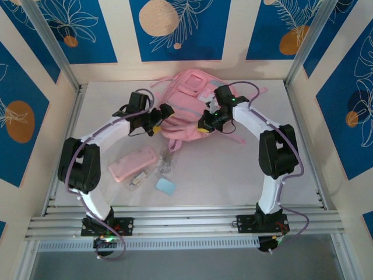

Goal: Pack the student bag
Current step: Zip the student bag at the top-center of the table.

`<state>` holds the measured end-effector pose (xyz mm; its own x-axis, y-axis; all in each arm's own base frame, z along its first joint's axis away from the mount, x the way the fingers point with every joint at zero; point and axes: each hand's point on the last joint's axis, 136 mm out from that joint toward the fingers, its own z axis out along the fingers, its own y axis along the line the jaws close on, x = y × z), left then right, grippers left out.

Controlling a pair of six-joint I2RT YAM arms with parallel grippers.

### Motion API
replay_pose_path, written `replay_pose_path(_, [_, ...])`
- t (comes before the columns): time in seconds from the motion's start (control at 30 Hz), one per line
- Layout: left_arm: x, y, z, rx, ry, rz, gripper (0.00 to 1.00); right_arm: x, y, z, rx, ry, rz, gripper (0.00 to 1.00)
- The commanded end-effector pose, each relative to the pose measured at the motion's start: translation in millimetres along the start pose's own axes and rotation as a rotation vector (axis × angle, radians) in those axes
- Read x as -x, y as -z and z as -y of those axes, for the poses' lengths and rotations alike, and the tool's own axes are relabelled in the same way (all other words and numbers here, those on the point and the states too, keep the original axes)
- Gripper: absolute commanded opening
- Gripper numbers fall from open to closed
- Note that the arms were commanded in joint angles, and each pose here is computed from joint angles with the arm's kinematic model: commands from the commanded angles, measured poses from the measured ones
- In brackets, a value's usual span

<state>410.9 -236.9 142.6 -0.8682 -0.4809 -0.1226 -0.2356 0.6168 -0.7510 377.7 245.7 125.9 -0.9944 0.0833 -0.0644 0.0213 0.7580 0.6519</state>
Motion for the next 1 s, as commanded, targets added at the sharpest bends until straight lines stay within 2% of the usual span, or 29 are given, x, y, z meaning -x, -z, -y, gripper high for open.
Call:
replay_pose_path(0.0, [-18, -17, 13, -0.046, 0.064, -0.017, 1.0, 10, 8, -49, 0.149, 0.067, 0.038, 0.0])
replay_pose_path(0.13, [-20, -41, 18, -0.068, 0.104, -0.021, 0.99, -14, 8, -52, 0.186, 0.079, -0.016, 0.0])
replay_pose_path(0.2, [-16, -48, 21, -0.084, 0.107, -0.009, 0.88, -31, 11, -48, 0.189, 0.114, -0.059, 0.0])
replay_pose_path(0.3, [-6, -50, 24, -0.079, 0.058, 0.022, 0.52, -63, 13, -26, 0.109, 0.218, -0.162, 0.0])
replay_pose_path(0.37, [-1, -47, 22, -0.051, 0.013, 0.03, 0.29, -81, 14, 10, -0.04, 0.262, -0.23, 0.0])
replay_pose_path(0.43, [2, -45, 16, -0.028, -0.005, 0.026, 0.0, -91, 21, 44, -0.157, 0.268, -0.276, 0.0])
replay_pose_path(0.57, [6, -37, 4, 0.003, -0.02, 0.034, 0.0, -85, 46, 116, -0.445, 0.259, -0.299, 0.0])
replay_pose_path(0.7, [6, -27, 1, 0.03, -0.065, 0.046, 0.0, -47, 76, 174, -0.765, 0.262, -0.259, 0.0])
replay_pose_path(0.8, [4, -27, 0, 0.027, -0.073, 0.024, 0.0, -6, 91, 195, -0.872, 0.234, -0.197, 0.0])
replay_pose_path(0.97, [1, -29, -4, 0.014, -0.046, 0.019, 0.0, 65, 121, 219, -0.986, 0.201, -0.015, 0.0])
